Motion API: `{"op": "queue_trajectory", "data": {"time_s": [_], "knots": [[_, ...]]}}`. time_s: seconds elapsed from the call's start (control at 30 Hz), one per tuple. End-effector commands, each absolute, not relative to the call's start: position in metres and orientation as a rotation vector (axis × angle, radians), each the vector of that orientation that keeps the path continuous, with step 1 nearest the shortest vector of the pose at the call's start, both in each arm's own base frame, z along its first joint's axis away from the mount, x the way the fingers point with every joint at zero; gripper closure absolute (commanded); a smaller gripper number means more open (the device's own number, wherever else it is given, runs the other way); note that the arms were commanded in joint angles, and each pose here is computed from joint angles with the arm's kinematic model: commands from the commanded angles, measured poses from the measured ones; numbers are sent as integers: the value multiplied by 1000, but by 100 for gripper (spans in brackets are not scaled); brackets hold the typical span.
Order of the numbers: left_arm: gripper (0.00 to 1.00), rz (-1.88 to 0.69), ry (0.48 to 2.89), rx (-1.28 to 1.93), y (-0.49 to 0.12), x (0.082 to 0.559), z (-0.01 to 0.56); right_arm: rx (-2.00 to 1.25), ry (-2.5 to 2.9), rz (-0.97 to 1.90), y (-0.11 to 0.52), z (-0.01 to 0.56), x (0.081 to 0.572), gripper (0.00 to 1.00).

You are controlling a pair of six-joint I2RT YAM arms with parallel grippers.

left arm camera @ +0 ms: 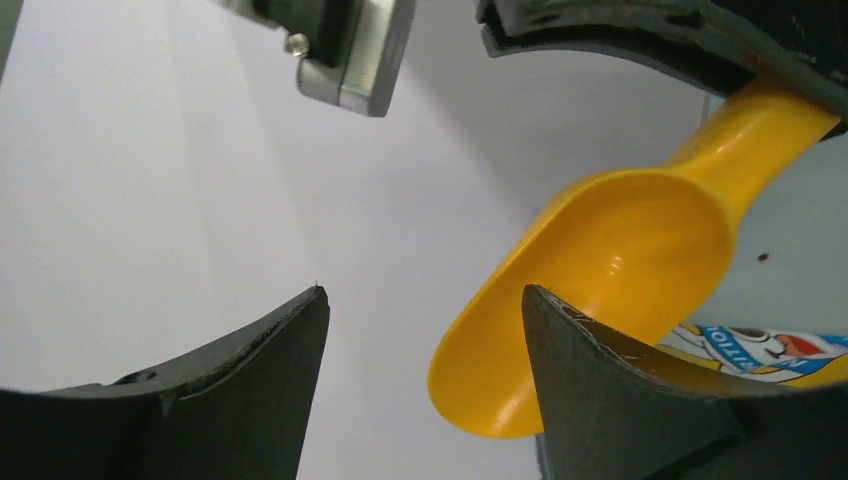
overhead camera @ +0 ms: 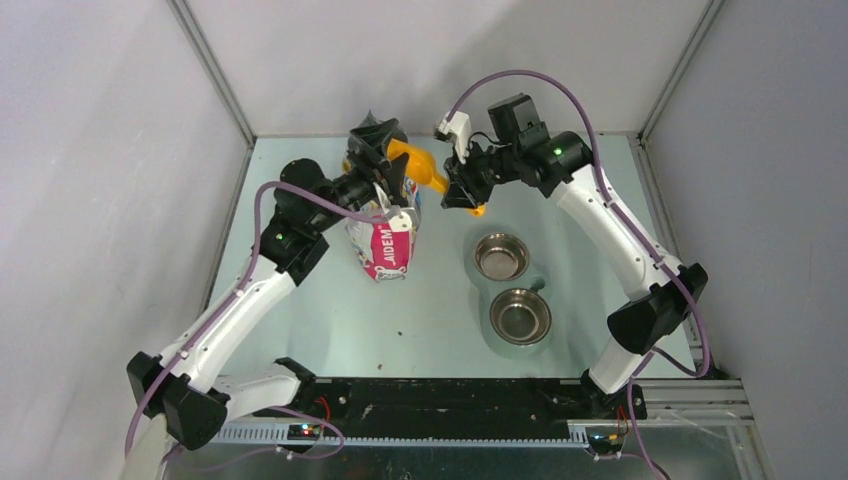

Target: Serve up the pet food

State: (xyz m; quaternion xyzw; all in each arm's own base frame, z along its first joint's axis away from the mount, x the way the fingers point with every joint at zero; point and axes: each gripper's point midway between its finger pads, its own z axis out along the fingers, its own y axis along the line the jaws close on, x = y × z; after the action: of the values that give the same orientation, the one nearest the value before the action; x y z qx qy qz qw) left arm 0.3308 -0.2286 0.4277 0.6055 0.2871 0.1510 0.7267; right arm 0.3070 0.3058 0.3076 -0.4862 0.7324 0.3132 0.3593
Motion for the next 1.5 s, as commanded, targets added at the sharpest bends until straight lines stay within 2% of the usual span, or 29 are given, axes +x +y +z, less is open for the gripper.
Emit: {"op": "queue_trajectory", "data": {"time_s": [0.0, 0.2, 0.4, 0.5, 0.6, 0.63, 0.7, 0.73, 0.8, 0.93, 1.1, 1.2, 1.27, 1.33, 1.37, 1.4, 1.43, 1.47], "knots": [[22, 466, 437, 1387, -237, 324, 442, -1342, 1783, 809, 311, 325, 288, 100], [31, 425, 375, 1459, -253, 319, 433, -1352, 1758, 787, 316, 328, 284, 100], [53, 377, 321, 1553, -268, 317, 416, -1358, 1741, 797, 321, 333, 285, 100], [66, 377, 339, 1593, -270, 323, 404, -1357, 1745, 794, 320, 332, 284, 100], [96, 392, 373, 1606, -270, 330, 398, -1345, 1756, 792, 318, 331, 285, 100], [98, 395, 380, 1600, -269, 332, 399, -1330, 1770, 791, 316, 331, 286, 97], [100, 397, 421, 1577, -266, 336, 400, -1258, 1819, 815, 308, 332, 292, 70], [100, 392, 465, 1559, -262, 338, 400, -1158, 1864, 836, 296, 337, 302, 53], [100, 385, 541, 1522, -256, 342, 402, -1013, 1922, 903, 277, 341, 314, 40], [100, 347, 742, 1352, -234, 355, 418, -848, 2023, 912, 235, 323, 328, 30], [100, 274, 998, 1136, -199, 369, 419, -858, 2148, 697, 192, 250, 347, 25], [100, 192, 1121, 1006, -180, 366, 418, -1129, 2088, 537, 181, 209, 349, 28], [100, 123, 1239, 832, -155, 373, 425, -1294, 2040, 519, 183, 185, 342, 35], [100, 58, 1342, 687, -129, 382, 432, -1402, 1995, 522, 191, 174, 340, 53], [100, 31, 1374, 616, -121, 385, 434, -1433, 2016, 528, 192, 162, 340, 69], [100, 51, 1379, 560, -104, 388, 442, -1481, 2009, 503, 196, 157, 340, 76], [100, 47, 1384, 508, -96, 388, 446, -1523, 2038, 511, 200, 143, 337, 88], [100, 66, 1384, 471, -84, 389, 450, -1549, 2051, 478, 198, 137, 339, 92]]}}
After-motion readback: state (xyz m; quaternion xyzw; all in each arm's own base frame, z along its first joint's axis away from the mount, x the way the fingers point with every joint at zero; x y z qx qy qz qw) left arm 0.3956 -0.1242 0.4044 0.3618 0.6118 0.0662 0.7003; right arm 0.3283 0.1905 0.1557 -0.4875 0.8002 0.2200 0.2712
